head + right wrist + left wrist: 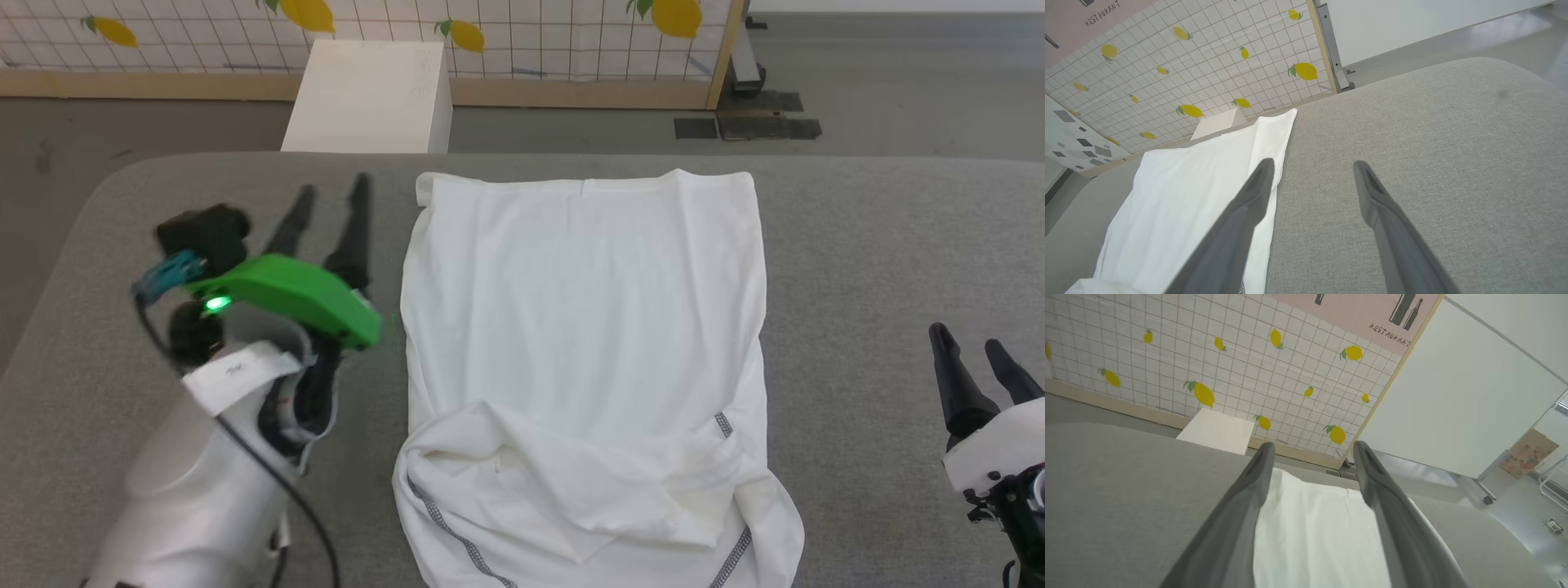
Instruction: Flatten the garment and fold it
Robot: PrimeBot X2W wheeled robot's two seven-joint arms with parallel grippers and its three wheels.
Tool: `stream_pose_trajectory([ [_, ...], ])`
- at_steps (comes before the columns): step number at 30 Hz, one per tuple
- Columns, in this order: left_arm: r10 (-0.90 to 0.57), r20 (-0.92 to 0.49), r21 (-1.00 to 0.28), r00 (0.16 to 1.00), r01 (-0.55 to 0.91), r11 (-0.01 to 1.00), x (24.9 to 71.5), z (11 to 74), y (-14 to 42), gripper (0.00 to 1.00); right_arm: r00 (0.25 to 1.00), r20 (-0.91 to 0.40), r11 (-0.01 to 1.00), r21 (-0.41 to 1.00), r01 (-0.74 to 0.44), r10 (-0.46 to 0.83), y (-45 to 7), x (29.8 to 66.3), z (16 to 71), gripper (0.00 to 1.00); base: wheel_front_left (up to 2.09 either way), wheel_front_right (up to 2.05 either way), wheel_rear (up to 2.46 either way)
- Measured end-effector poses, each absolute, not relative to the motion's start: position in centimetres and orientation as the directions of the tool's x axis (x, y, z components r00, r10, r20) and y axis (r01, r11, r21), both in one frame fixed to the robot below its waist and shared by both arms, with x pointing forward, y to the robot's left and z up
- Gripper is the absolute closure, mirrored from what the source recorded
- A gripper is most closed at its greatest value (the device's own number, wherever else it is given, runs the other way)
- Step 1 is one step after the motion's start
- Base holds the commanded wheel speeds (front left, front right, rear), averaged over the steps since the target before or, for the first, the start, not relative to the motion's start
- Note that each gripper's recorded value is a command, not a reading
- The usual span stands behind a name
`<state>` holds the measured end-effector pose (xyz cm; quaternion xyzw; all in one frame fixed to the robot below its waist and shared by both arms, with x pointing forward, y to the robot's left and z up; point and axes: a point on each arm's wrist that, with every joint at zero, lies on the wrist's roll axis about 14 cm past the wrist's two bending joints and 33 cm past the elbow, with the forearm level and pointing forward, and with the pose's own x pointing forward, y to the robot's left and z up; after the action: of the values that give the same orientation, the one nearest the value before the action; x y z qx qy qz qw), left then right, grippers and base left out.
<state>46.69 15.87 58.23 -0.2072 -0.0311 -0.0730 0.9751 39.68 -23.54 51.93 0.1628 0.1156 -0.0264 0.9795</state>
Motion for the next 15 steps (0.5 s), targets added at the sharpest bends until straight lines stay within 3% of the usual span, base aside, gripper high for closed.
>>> stream_pose_trajectory([
  [6,-0.049,0.051,-0.269,0.997,0.061,0.961,45.9,54.9,18.9,0.0,0.964,-0.265,0.948,0.308,0.075,0.01,-22.8,40.3,50.8,0.0,0.0,0.0,0.0],
  [15,-0.028,0.041,-0.263,0.999,0.038,0.964,47.0,53.2,18.8,0.0,0.939,-0.337,0.972,0.236,0.019,0.063,-21.9,45.1,50.3,0.0,0.0,0.0,0.0],
])
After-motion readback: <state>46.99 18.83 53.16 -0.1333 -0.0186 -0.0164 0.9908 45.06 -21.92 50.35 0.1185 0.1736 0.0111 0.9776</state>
